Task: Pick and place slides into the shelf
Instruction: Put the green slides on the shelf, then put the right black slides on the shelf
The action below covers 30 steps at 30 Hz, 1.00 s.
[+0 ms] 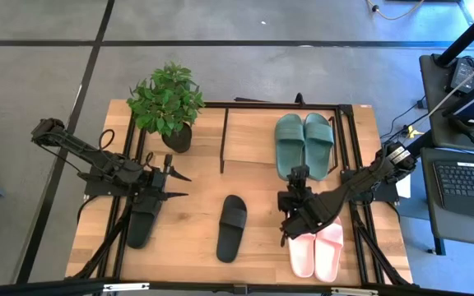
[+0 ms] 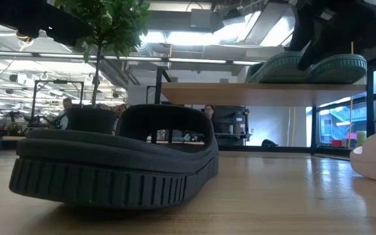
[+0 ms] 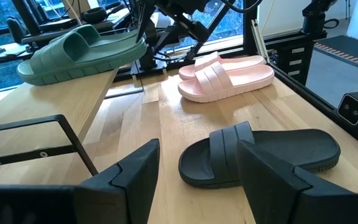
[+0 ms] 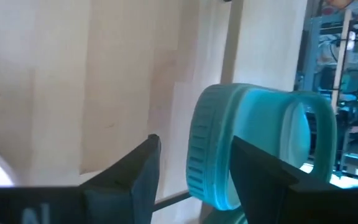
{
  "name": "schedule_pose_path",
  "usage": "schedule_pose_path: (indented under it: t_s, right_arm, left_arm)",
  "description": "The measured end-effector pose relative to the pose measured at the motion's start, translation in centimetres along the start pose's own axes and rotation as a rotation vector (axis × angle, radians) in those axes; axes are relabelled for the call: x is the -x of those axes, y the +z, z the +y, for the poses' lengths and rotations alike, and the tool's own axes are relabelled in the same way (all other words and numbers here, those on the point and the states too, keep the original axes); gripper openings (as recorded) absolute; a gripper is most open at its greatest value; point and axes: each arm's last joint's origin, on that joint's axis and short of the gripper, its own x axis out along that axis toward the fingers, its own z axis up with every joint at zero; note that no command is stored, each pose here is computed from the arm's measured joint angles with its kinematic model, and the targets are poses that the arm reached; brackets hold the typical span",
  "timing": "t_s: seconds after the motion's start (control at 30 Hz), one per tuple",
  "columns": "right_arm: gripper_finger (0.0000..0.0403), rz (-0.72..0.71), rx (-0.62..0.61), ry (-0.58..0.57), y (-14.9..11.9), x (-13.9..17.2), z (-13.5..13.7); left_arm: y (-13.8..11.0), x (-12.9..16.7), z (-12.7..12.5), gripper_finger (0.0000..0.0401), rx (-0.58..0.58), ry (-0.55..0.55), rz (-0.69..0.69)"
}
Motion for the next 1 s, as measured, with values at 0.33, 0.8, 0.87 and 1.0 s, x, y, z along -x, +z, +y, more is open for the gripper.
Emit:
schedule_pose_path:
  t_s: [0.33,0.8,0.87,1.0]
  right_arm:
    - [0.0186,-0.125,-0.175,-0.035,1.2,4.6,-2.5]
    - [0.0186,-0.241,-0.515,0.131,0.9,10.1,-3.3]
    - [0.0186,-0.234,-0.539,0.185,0.9,10.5,-2.9]
    - [0.0186,-0.25,-0.534,0.243,0.8,10.5,-1.2]
  left_arm:
    - [0.0,0.0,0.0,0.0204,0.0,0.0,-0.001]
    - [0.0,0.0,0.0,0.0204,0.0,0.0,-0.002]
    - [0.0,0.0,0.0,0.0204,0.0,0.0,-0.001]
    - [0.0,0.0,0.0,0.0204,-0.001,0.0,-0.001]
